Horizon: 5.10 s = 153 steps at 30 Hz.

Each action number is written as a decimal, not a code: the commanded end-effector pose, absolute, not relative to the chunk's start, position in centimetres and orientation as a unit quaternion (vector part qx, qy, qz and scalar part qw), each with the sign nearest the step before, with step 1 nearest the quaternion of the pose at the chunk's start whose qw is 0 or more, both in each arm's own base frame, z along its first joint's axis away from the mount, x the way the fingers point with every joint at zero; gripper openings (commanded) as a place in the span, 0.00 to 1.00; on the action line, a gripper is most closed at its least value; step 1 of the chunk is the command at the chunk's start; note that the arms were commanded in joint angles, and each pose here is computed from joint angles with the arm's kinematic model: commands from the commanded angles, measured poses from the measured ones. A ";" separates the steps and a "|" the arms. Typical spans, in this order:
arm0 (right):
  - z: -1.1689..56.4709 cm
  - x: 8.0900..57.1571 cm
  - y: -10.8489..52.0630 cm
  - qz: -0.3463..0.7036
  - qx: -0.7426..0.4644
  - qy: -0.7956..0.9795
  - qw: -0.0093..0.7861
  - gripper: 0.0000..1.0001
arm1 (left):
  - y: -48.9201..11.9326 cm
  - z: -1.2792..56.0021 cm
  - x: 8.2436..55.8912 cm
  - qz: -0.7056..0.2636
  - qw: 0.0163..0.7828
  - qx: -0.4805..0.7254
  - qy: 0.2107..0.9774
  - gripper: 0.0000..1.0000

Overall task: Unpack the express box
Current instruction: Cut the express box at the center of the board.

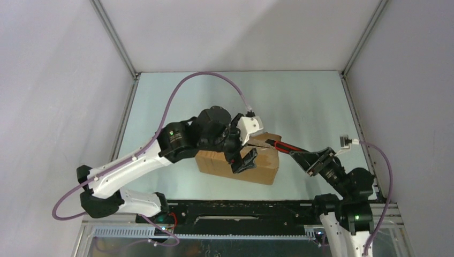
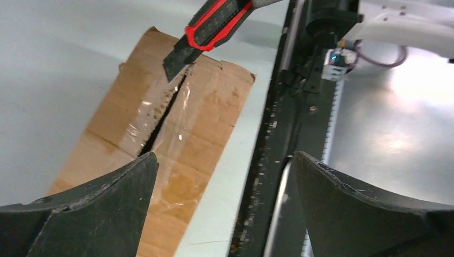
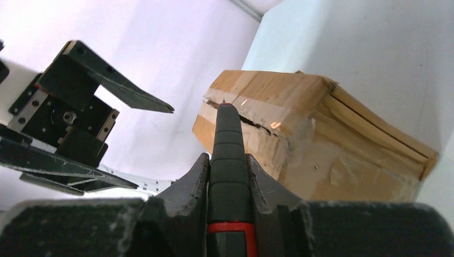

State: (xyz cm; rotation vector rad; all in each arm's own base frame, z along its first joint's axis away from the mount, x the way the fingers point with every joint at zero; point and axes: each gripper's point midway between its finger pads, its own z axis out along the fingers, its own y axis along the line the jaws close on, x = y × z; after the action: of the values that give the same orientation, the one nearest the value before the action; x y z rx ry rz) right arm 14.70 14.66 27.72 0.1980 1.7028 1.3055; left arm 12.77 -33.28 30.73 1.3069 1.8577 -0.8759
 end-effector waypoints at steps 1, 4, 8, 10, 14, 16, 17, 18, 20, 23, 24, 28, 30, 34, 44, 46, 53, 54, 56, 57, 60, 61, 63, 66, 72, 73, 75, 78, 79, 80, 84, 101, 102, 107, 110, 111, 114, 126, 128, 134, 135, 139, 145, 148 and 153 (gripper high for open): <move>26.8 13.6 13.0 0.531 0.166 0.678 0.480 0.00 | -33.9 30.0 15.0 -0.247 0.413 0.555 0.678 1.00; 25.0 13.4 11.3 0.496 0.231 0.686 0.480 0.00 | -35.3 29.5 14.0 -0.250 0.415 0.598 0.639 1.00; 25.3 12.5 8.4 0.424 0.278 0.688 0.520 0.00 | -36.7 28.2 13.6 -0.245 0.407 0.642 0.602 1.00; 25.8 12.0 7.4 0.399 0.285 0.686 0.537 0.00 | -37.5 27.8 13.1 -0.251 0.404 0.662 0.579 1.00; 25.3 11.5 7.5 0.405 0.286 0.695 0.521 0.00 | -38.5 27.1 12.6 -0.258 0.394 0.680 0.563 1.00; 25.4 11.1 7.0 0.395 0.291 0.698 0.522 0.00 | -38.8 26.3 12.9 -0.245 0.387 0.686 0.565 1.00; 25.8 10.8 6.6 0.391 0.290 0.694 0.530 0.00 | -38.9 25.8 12.8 -0.244 0.379 0.690 0.566 1.00; 26.1 10.8 6.5 0.392 0.285 0.694 0.532 0.00 | -39.1 25.5 12.8 -0.244 0.374 0.692 0.566 1.00; 26.1 10.9 6.9 0.399 0.277 0.704 0.518 0.00 | -39.3 24.8 12.7 -0.246 0.365 0.696 0.567 1.00; 26.2 11.3 8.4 0.424 0.247 0.715 0.499 0.00 | -39.5 23.9 13.2 -0.230 0.361 0.699 0.573 1.00; 26.3 11.5 8.9 0.433 0.238 0.716 0.493 0.00 | -39.5 23.7 13.4 -0.224 0.363 0.699 0.574 1.00; 26.0 12.2 10.4 0.450 0.223 0.726 0.469 0.00 | -39.2 22.6 14.1 -0.203 0.366 0.700 0.579 1.00; 26.1 12.4 10.7 0.456 0.218 0.723 0.471 0.00 | -38.8 21.8 14.4 -0.189 0.365 0.701 0.583 1.00; 26.0 13.2 12.7 0.488 0.201 0.727 0.439 0.00 | -37.0 20.6 16.1 -0.142 0.373 0.690 0.604 1.00; 27.2 16.2 16.0 0.536 0.155 0.717 0.417 0.00 | -30.8 21.1 18.6 -0.104 0.440 0.628 0.633 0.99; 26.9 16.8 16.4 0.533 0.146 0.724 0.412 0.00 | -30.5 21.5 18.7 -0.110 0.456 0.625 0.625 0.99; 26.7 19.6 16.0 0.594 0.113 0.692 0.394 0.00 | -30.0 22.1 19.1 -0.128 0.470 0.620 0.615 0.94; 26.8 19.6 15.4 0.600 0.104 0.688 0.395 0.00 | -29.9 22.1 19.3 -0.132 0.470 0.618 0.616 0.92; 26.5 19.9 14.9 0.596 0.105 0.692 0.394 0.00 | -29.8 22.0 19.3 -0.139 0.468 0.617 0.617 0.89; 26.0 19.8 15.1 0.595 0.104 0.698 0.385 0.00 | -29.7 22.0 19.4 -0.141 0.467 0.617 0.618 0.88; 25.0 19.0 15.8 0.619 0.103 0.692 0.356 0.00 | -29.8 21.9 19.4 -0.144 0.467 0.616 0.618 0.84; 25.0 18.8 15.7 0.623 0.106 0.688 0.356 0.00 | -29.8 21.9 19.3 -0.145 0.468 0.616 0.617 0.83; 24.7 18.6 15.8 0.623 0.112 0.689 0.352 0.00 | -29.8 22.1 19.3 -0.147 0.474 0.613 0.615 0.81; 24.5 18.3 15.9 0.632 0.124 0.682 0.348 0.00 | -29.8 22.4 19.4 -0.149 0.483 0.607 0.613 0.79; 23.2 18.8 15.6 0.626 0.156 0.682 0.344 0.00 | -29.6 23.4 19.8 -0.143 0.503 0.594 0.611 0.77; 23.1 18.9 15.6 0.626 0.158 0.682 0.344 0.00 | -29.6 23.4 19.9 -0.141 0.503 0.594 0.612 0.76; 23.0 19.0 15.6 0.630 0.160 0.677 0.344 0.00 | -29.6 23.5 19.9 -0.140 0.503 0.594 0.612 0.76; 23.0 19.0 15.8 0.644 0.159 0.668 0.336 0.00 | -29.6 23.7 19.9 -0.140 0.508 0.592 0.610 0.75; 23.1 19.0 15.8 0.651 0.160 0.663 0.334 0.00 | -29.6 23.8 19.9 -0.141 0.508 0.592 0.609 0.75; 23.3 19.1 15.8 0.657 0.159 0.657 0.334 0.00 | -29.7 23.9 19.9 -0.141 0.509 0.592 0.609 0.74; 23.3 19.3 15.9 0.658 0.160 0.655 0.334 0.00 | -29.7 24.2 19.8 -0.143 0.513 0.591 0.606 0.73; 24.0 18.9 17.5 0.673 0.142 0.651 0.321 0.00 | -29.5 25.0 19.3 -0.146 0.523 0.592 0.596 0.71; 23.9 18.9 17.4 0.674 0.143 0.650 0.320 0.00 | -29.4 25.0 19.3 -0.145 0.524 0.592 0.595 0.71; 24.2 18.7 17.0 0.674 0.149 0.646 0.326 0.00 | -29.3 25.4 19.1 -0.150 0.531 0.589 0.590 0.71; 24.6 18.5 16.8 0.675 0.146 0.643 0.331 0.00 | -29.2 25.4 18.8 -0.154 0.529 0.592 0.587 0.71; 24.6 18.5 16.9 0.675 0.144 0.644 0.330 0.00 | -29.2 25.4 18.7 -0.157 0.529 0.594 0.585 0.71; 24.8 18.2 16.9 0.677 0.137 0.643 0.331 0.00 | -29.4 25.7 18.0 -0.174 0.530 0.597 0.576 0.71; 25.7 17.4 17.3 0.685 0.124 0.639 0.328 0.00 | -29.6 26.0 17.1 -0.197 0.528 0.604 0.564 0.71; 25.6 17.4 17.1 0.682 0.130 0.640 0.330 0.00 | -29.6 26.0 17.2 -0.196 0.529 0.603 0.564 0.71; 26.1 17.0 16.7 0.683 0.125 0.637 0.337 0.00 | -29.4 26.3 17.1 -0.195 0.535 0.599 0.562 0.71; 26.2 16.8 16.8 0.684 0.121 0.637 0.335 0.00 | -29.4 26.3 17.1 -0.195 0.536 0.599 0.562 0.71; 26.3 16.7 17.1 0.682 0.116 0.640 0.334 0.00 | -29.4 26.4 17.1 -0.197 0.537 0.598 0.561 0.71; 26.4 16.6 17.4 0.690 0.117 0.635 0.327 0.00 | -29.3 26.5 17.0 -0.196 0.536 0.600 0.561 0.70; 26.2 16.6 17.4 0.692 0.121 0.634 0.324 0.00 | -29.3 26.5 17.1 -0.195 0.536 0.600 0.561 0.70; 26.3 16.5 17.3 0.695 0.122 0.630 0.324 0.00 | -29.3 26.5 17.0 -0.195 0.536 0.600 0.562 0.69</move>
State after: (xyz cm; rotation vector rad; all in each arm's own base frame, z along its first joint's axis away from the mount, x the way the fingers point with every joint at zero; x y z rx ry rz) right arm 17.04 17.31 23.95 0.3944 1.7233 1.8063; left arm 16.98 -28.85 24.20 1.4787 1.4269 -0.4514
